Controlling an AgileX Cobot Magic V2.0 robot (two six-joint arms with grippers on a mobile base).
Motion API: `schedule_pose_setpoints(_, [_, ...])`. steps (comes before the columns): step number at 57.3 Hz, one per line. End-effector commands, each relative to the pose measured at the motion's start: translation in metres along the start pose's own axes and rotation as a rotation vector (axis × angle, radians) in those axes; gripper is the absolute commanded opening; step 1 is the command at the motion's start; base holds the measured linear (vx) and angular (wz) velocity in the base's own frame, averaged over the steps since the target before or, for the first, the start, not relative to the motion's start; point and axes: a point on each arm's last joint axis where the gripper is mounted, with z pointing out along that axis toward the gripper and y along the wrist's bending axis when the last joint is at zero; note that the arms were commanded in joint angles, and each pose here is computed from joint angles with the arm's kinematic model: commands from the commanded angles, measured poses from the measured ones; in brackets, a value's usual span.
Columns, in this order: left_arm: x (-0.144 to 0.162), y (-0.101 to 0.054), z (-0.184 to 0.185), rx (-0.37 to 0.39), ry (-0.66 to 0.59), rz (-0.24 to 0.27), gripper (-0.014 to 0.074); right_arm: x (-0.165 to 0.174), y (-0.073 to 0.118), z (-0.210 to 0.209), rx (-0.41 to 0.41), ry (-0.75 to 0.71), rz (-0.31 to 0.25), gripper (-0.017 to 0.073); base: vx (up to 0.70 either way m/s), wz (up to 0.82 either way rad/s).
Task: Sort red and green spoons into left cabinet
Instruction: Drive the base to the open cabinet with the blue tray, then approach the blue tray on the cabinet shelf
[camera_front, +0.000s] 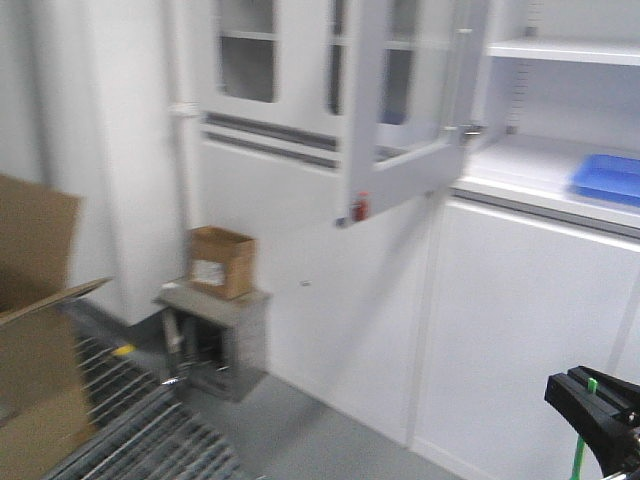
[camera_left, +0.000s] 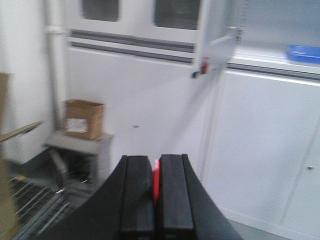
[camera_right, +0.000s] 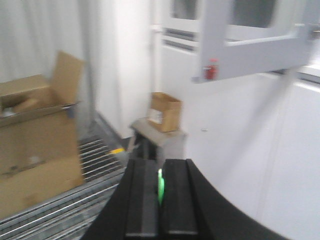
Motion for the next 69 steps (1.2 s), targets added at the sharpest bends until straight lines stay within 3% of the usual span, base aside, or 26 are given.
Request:
schedule_pose_setpoints(1, [-0.0157, -0.0001, -0.0016, -0.006, -0.098, -0.009, -0.0006, -0.015, 0.0042, -0.0012, -0.043, -0.078, 0.0, -0.0006, 0.36, -0.92])
schedule_pose_setpoints(35, [-0.0157, -0.0001, -0.0016, -0.006, -0.098, -0.009, -0.0006, -0.015, 0.0042, -0.0012, -0.043, -0.078, 0.0, -0.0006, 0.35, -0.71])
schedule_pose_setpoints(69, [-0.0157, -0.0001, -0.0016, -0.006, -0.098, -0.009, -0.0006, -0.015, 0.0042, -0.0012, -0.043, -0.078, 0.0, -0.0006, 0.41, -0.14])
